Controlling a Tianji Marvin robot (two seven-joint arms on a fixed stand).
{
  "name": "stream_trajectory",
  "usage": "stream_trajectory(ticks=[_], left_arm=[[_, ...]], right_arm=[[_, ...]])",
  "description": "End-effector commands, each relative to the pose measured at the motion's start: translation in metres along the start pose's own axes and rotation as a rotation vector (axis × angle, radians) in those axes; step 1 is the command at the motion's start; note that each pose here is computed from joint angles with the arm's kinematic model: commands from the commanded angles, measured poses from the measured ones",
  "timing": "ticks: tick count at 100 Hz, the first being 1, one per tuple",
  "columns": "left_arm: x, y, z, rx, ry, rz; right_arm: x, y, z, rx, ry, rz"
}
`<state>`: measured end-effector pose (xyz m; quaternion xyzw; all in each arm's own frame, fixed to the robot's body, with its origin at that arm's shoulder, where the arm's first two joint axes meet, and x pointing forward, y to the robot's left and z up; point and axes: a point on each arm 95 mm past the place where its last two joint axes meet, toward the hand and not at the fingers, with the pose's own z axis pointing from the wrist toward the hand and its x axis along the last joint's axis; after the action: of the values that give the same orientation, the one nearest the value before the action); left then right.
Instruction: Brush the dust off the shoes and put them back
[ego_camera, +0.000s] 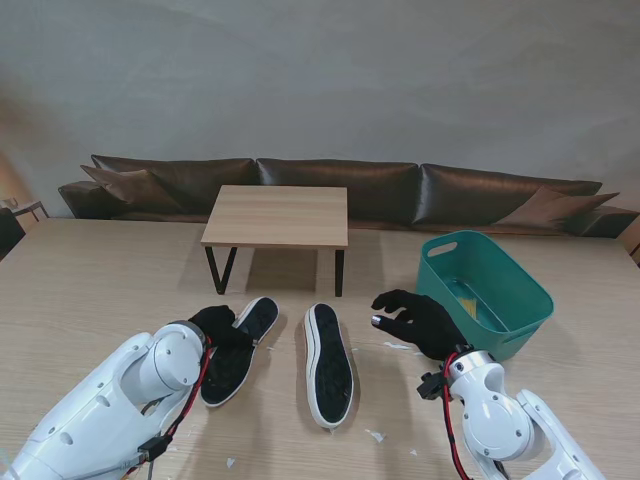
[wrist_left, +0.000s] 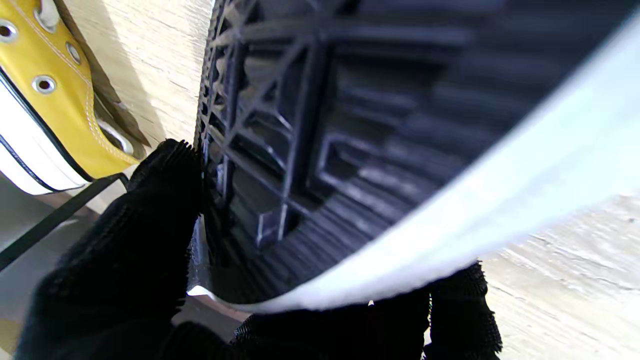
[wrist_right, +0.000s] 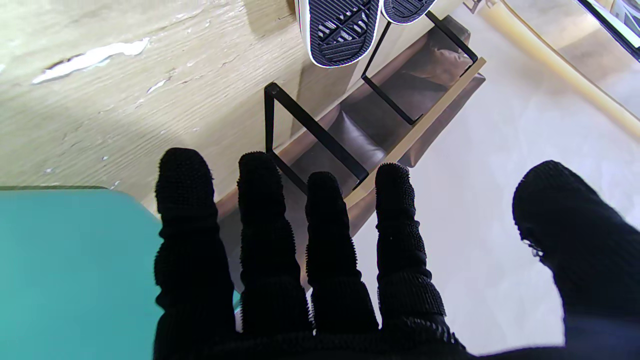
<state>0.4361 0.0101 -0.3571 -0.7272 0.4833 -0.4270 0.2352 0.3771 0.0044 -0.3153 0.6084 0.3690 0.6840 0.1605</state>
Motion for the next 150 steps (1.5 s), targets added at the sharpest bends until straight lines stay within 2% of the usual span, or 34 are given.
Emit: stream_trajectory(ticks=[1,27,53,76,92,119,150], left_arm=[[-0.012,0.021,0.003,-0.06,-0.029,-0.002],[-0.012,0.025,-0.003,-0.001,0.02,0.05],[-0.003,0.016,-0.032,0.071,0.135,0.063],[0.008,0.004,-0.059,0.123,0.264,0.073],[0.015,-0.001,-0.071,0.163,0.356,0.057],[0.029,-0.009,-0.076,0.201,0.49,0.047],[0.051,-0.014,-0.075,0.221,0.604,0.133]], right_arm=[[0.002,-0.005,-0.003,0.023,0.002,0.01],[0.003,-0.008,-0.004,0.024,-0.008,0.046],[0.01,-0.014,-0.002,0.026,-0.015,0.077],[0.034,-0.017,0.004,0.036,0.002,0.083],[0.056,-0.019,0.012,0.041,0.01,0.078],[0.084,-0.028,0.033,0.088,-0.028,0.096],[0.098,-0.042,0.043,0.164,-0.072,0.195]])
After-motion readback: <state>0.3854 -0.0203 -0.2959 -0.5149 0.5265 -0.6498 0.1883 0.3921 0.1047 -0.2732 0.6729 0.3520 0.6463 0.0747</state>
